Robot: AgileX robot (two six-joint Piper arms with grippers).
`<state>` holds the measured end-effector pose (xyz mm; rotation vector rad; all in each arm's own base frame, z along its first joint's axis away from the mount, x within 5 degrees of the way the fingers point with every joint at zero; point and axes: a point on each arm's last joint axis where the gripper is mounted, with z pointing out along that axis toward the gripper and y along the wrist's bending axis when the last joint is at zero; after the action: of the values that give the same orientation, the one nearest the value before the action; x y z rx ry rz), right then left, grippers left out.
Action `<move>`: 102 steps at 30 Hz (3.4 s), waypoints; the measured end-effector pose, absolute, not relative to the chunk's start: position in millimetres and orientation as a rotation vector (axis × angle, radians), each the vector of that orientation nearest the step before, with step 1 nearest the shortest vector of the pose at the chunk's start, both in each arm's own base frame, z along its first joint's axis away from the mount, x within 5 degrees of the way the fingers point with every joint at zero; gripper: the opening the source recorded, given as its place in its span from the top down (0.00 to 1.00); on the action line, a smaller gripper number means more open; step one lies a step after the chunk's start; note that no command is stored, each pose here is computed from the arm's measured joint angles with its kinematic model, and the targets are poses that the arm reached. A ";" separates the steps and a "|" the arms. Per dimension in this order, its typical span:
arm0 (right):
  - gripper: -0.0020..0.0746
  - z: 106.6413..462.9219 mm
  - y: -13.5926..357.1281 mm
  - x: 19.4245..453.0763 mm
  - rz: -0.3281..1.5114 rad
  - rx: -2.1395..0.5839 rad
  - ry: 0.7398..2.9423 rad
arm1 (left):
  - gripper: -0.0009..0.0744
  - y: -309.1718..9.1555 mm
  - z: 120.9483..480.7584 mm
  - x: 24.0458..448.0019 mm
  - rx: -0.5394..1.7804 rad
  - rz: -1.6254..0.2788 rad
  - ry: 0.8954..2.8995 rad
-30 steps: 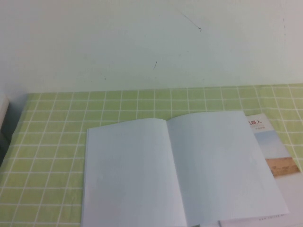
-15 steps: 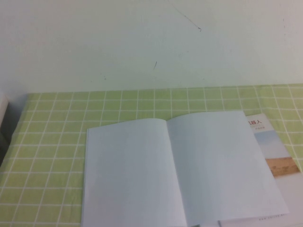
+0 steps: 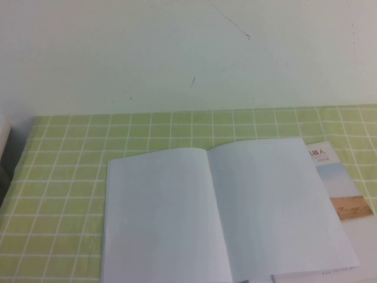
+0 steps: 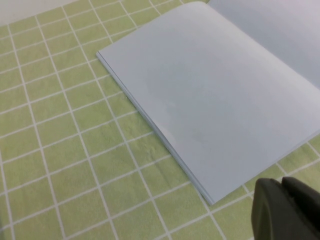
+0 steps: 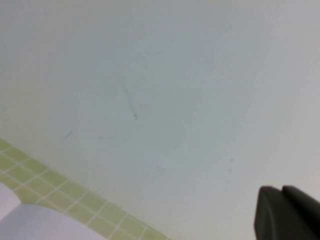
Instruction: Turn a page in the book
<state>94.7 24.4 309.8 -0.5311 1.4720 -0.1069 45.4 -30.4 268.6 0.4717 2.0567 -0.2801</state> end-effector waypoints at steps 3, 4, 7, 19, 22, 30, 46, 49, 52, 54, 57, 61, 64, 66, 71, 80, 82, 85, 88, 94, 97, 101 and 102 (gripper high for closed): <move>0.97 303.2 21.0 86.1 -0.155 -0.495 1.459 | 0.99 -30.4 268.6 45.3 0.469 -0.282 2.057; 0.97 298.6 19.6 84.2 -0.165 -0.480 1.471 | 0.99 -30.4 268.6 45.3 0.469 -0.282 2.057; 0.97 276.2 12.9 76.4 -0.165 -0.369 1.558 | 0.99 -30.4 268.4 45.2 0.470 -0.282 2.059; 0.97 178.1 -9.0 53.8 -0.310 -0.043 1.815 | 0.99 -30.4 268.4 44.9 0.471 -0.282 2.059; 0.97 169.4 -8.3 51.4 -0.298 -0.046 1.902 | 0.99 -30.4 268.4 44.9 0.471 -0.282 2.059; 0.97 168.5 -7.8 50.5 -0.290 -0.047 1.927 | 0.99 -30.5 268.4 44.8 0.470 -0.284 2.058; 0.97 168.5 -7.8 50.5 -0.292 -0.048 1.927 | 0.99 -30.6 268.5 44.8 0.470 -0.286 2.058; 0.97 168.5 -7.9 50.5 -0.293 -0.049 1.927 | 0.99 -30.6 268.5 44.8 0.470 -0.286 2.058; 0.97 168.5 -7.9 50.5 -0.293 -0.049 1.927 | 0.99 -30.6 268.5 44.8 0.470 -0.286 2.058; 0.97 168.5 -7.9 50.5 -0.293 -0.049 1.927 | 0.99 -30.3 268.0 44.3 0.466 -0.284 2.048; 0.97 168.5 -7.9 50.5 -0.293 -0.049 1.927 | 0.99 -27.8 261.5 46.7 0.435 -0.248 2.006; 0.97 168.5 -7.9 50.5 -0.293 -0.049 1.927 | 0.99 -19.0 237.9 54.9 0.303 -0.140 1.903; 0.97 168.5 -7.9 50.5 -0.293 -0.049 1.927 | 0.99 -12.8 213.8 58.3 0.167 -0.106 1.819; 0.97 168.5 -7.9 50.5 -0.293 -0.049 1.927 | 0.99 -9.6 195.3 58.4 0.091 -0.101 1.772; 0.97 168.5 -7.9 50.5 -0.293 -0.049 1.927 | 0.99 -7.9 182.0 54.8 0.063 -0.084 1.763; 0.97 168.5 -7.9 50.5 -0.293 -0.049 1.927 | 0.99 -2.1 175.7 53.6 -0.051 -0.044 1.833; 0.97 168.5 -7.9 50.5 -0.293 -0.049 1.927 | 0.99 -1.7 175.6 53.6 -0.051 -0.036 1.833; 0.97 168.5 -7.9 50.5 -0.293 -0.049 1.927 | 0.99 -1.5 175.6 53.6 -0.052 -0.034 1.833; 0.97 168.5 -7.9 50.5 -0.293 -0.049 1.927 | 0.99 -1.5 175.6 53.6 -0.053 -0.034 1.833; 0.97 168.5 -7.9 50.5 -0.293 -0.049 1.927 | 0.99 -1.6 175.6 53.6 -0.058 -0.040 1.833; 0.97 168.5 -7.9 50.5 -0.293 -0.049 1.927 | 0.99 -1.6 175.6 53.6 -0.058 -0.040 1.833; 0.97 168.5 -7.9 50.5 -0.293 -0.049 1.927 | 0.99 -1.6 175.6 53.6 -0.058 -0.040 1.833; 0.97 168.5 -7.9 50.5 -0.293 -0.049 1.927 | 0.99 -1.6 175.6 53.6 -0.058 -0.040 1.833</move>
<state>50.5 -7.9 168.5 -0.0492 1.9272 -0.2934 53.6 -1.6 175.6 -0.0577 1.8331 -0.0396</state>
